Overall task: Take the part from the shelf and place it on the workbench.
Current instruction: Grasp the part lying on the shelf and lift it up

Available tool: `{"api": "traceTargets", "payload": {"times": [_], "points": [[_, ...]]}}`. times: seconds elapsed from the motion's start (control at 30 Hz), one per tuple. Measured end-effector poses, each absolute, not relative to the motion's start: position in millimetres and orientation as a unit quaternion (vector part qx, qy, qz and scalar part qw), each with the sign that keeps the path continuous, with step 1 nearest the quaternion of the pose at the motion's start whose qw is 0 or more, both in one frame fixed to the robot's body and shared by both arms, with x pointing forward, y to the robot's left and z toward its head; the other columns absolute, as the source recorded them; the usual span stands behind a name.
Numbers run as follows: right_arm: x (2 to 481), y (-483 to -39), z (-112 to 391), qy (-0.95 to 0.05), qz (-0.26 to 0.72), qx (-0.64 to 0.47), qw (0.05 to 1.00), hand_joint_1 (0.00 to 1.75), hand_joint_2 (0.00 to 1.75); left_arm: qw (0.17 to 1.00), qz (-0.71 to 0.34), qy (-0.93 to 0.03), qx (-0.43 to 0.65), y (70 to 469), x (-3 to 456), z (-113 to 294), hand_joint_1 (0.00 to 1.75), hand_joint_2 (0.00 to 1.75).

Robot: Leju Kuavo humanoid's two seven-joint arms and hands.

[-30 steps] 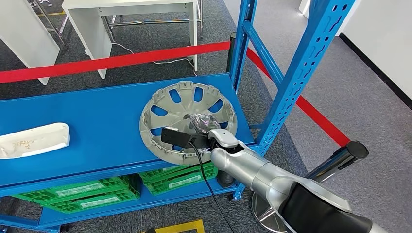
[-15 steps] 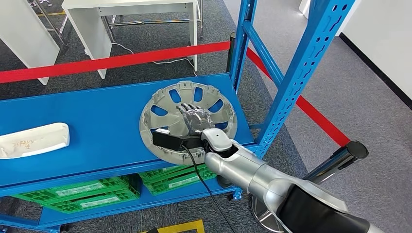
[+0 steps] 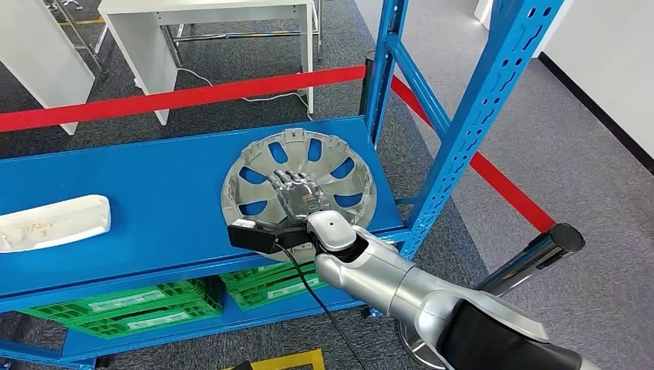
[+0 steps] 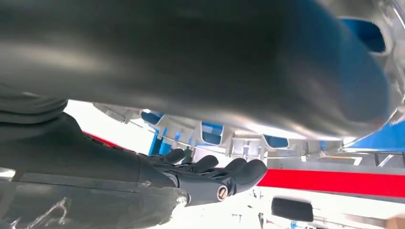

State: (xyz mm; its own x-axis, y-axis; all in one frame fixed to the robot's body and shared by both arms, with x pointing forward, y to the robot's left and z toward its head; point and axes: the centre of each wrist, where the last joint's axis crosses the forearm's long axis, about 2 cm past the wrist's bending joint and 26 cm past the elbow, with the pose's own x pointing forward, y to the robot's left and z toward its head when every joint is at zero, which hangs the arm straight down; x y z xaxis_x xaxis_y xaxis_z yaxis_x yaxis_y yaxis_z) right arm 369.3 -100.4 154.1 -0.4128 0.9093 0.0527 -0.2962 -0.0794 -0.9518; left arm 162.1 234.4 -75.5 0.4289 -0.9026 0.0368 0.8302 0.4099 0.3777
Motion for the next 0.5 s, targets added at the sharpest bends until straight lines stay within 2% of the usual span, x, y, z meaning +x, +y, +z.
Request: {"api": "traceTargets", "payload": {"times": [0.2, 0.5], "points": [[355.6, -86.9, 145.9, -0.481, 0.702, -0.324, 0.413, 0.0, 0.0, 0.836, -0.513, -0.125, 0.148, 235.6, 163.5, -75.3, 0.0, 0.0], [343.4, -80.2, 135.7, -0.468, 0.723, -0.298, 0.412, 0.0, 0.0, 0.844, -0.501, -0.13, 0.139, 232.7, 164.8, -74.8, 0.0, 0.0]]}}
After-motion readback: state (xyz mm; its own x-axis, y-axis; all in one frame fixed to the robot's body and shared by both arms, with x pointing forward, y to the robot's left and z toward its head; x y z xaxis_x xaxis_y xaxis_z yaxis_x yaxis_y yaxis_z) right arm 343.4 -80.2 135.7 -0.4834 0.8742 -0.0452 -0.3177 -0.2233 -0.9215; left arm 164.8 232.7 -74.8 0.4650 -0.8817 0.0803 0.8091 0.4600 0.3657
